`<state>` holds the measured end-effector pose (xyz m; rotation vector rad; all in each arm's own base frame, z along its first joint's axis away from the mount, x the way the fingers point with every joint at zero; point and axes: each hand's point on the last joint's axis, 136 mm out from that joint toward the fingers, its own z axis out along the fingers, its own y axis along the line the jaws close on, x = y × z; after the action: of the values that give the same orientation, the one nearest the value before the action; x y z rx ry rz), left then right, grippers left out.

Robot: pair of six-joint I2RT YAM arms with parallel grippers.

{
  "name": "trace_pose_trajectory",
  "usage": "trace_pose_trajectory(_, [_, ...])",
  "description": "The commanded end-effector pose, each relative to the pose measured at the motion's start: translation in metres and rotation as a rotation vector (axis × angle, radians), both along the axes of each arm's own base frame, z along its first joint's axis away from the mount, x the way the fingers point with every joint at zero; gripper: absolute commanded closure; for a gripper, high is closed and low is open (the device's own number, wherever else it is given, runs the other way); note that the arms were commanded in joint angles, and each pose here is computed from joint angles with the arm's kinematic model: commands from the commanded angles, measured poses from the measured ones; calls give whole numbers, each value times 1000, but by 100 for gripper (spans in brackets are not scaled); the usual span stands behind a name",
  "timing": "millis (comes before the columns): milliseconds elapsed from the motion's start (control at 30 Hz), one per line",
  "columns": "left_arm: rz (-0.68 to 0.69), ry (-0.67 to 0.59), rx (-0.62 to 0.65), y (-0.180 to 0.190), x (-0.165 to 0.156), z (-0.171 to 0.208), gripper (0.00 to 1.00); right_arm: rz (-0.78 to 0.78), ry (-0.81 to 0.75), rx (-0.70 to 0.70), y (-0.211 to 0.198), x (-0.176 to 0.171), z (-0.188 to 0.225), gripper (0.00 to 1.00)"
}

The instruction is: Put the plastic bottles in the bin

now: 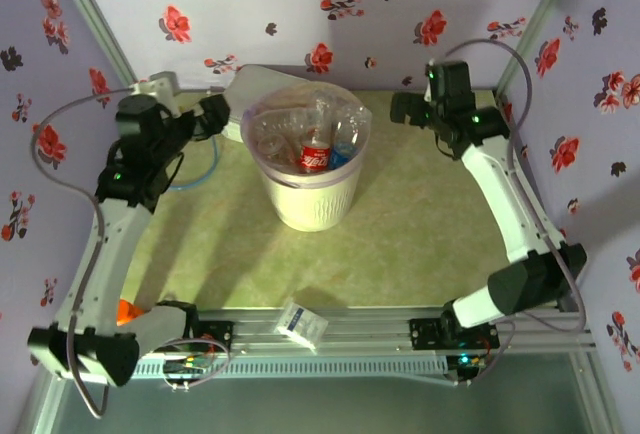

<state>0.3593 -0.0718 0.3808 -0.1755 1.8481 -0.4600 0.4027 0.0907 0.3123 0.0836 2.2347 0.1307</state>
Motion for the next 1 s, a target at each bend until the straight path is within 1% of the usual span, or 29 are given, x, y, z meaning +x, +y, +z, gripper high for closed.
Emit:
trace_pose_trajectory(0, [135,51,55,36,-12,-33,0,-126,-54,14,-32,-4,-14,1])
trace_pose_trajectory(100, [229,108,75,59,-19,-72,0,-188,-26,22,-54,-11,-39,1])
trace_pose_trajectory(233, [357,186,165,87,-27,-126,0,-221,23,-59,-70,-17,-88,1])
trace_pose_trajectory(333, [432,216,221,103,-30,-162,0,-204,-22,-128,-76,-16,-120,1])
trace_pose_trajectory(400, [453,227,244,109,-29,-182,0,-216,-64,-175,-83,-15,-135,1])
trace_pose_trajectory(567, [448,237,296,112,-20,-223,0,-233,-99,-275,-94,-13,-168,1])
trace_pose_trajectory(633, [435,209,318,111,-11,-232,0,-242,-108,-302,-97,-10,-179,1])
trace_pose_trajectory(667, [421,226,326,112,-7,-234,0,-245,-123,-307,-98,-8,-184,1])
trace_pose_trajectory(700, [405,209,355,111,-2,-235,0,-249,-135,-308,-98,-7,-189,1])
trace_pose_trajectory(767, [366,131,392,106,12,-236,0,-249,-162,-315,-98,-4,-198,1])
trace_pose_trajectory(800, [350,116,409,104,17,-241,0,-255,-164,-324,-100,-4,-203,1])
trace_pose_trajectory(867, [326,137,444,102,25,-258,0,-268,-201,-347,-104,-4,-205,1])
trace_pose_trajectory(967, [293,147,466,98,32,-267,0,-263,-255,-292,-108,-5,-208,1])
